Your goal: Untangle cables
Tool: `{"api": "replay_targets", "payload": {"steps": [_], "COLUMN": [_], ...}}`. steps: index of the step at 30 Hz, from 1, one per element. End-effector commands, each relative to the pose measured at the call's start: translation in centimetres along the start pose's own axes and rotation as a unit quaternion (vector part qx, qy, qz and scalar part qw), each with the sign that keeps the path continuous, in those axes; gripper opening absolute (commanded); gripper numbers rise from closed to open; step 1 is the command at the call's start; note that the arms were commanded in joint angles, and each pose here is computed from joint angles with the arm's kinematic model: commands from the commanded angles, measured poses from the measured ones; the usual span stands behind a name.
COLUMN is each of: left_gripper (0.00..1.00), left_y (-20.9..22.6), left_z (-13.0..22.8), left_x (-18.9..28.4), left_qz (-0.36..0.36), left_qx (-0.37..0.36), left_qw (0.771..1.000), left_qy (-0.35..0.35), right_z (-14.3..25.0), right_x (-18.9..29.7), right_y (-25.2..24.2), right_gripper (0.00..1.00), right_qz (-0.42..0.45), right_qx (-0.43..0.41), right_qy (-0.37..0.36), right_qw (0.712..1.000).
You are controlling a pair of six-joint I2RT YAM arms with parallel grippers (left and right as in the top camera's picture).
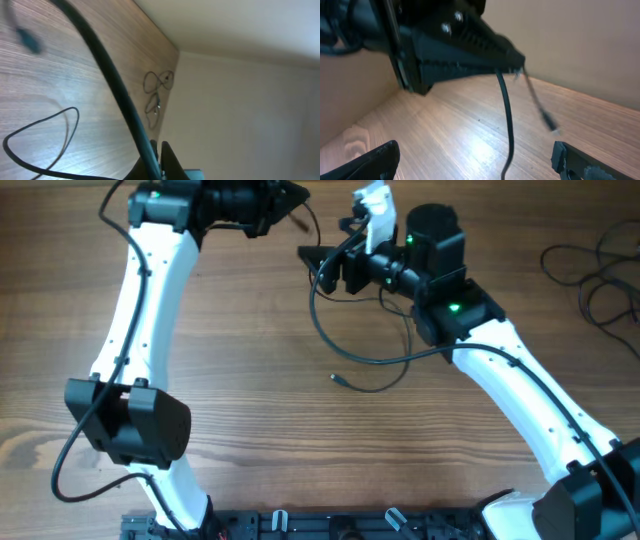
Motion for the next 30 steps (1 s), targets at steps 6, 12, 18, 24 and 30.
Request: {"api": "replay_targets", "payload": {"steps": [6, 12, 18, 24, 30], "left_gripper": [0.04, 0.04, 0.04, 0.99, 1.0], "left_y": [-6.4, -8.1, -8.1, -3.4, 1.9], "left_z": [3.0, 4.7, 4.9, 2.5, 1.1], "left_x": [8.0, 10.0, 10.2, 9.8, 13.4], "left_qz": [0.072, 0.087, 0.085, -0.082, -0.446], "left_qx": [-0.061, -0.083, -0.099, -0.203, -0.26], "left_qw": [0.995, 0.992, 0.99, 0.964, 0.788], "left_qy": [-0.036, -0.045, -0.047, -0.151, -0.334], "right_z": [2.2, 2.9, 4.2, -1.1, -9.7], "right_x": [-2.4, -4.1, -5.4, -2.8, 8.5], "right_y": [-0.5, 2.4, 2.9, -1.7, -10.0], "right_gripper": [0.87, 0.75, 0.04, 0.04, 0.04], "right_qz": [-0.012, -0.046, -0.038, 0.122, 0.465], "right_qx": [-0.012, 0.001, 0.001, 0.016, 0.084], "right_qy": [0.019, 0.02, 0.031, -0.041, -0.106], "right_qw": [1.0, 0.999, 0.999, 0.992, 0.875]}}
Point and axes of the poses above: each gripper's point midway between its finger pads, its own x axis back along the fingers, its own y axis along the line the jaws close on, z = x × y, the point moved 3 cm from there along x, back along the fingers, and after that the axes turned 1 degree about x, right-handed, at the moved point
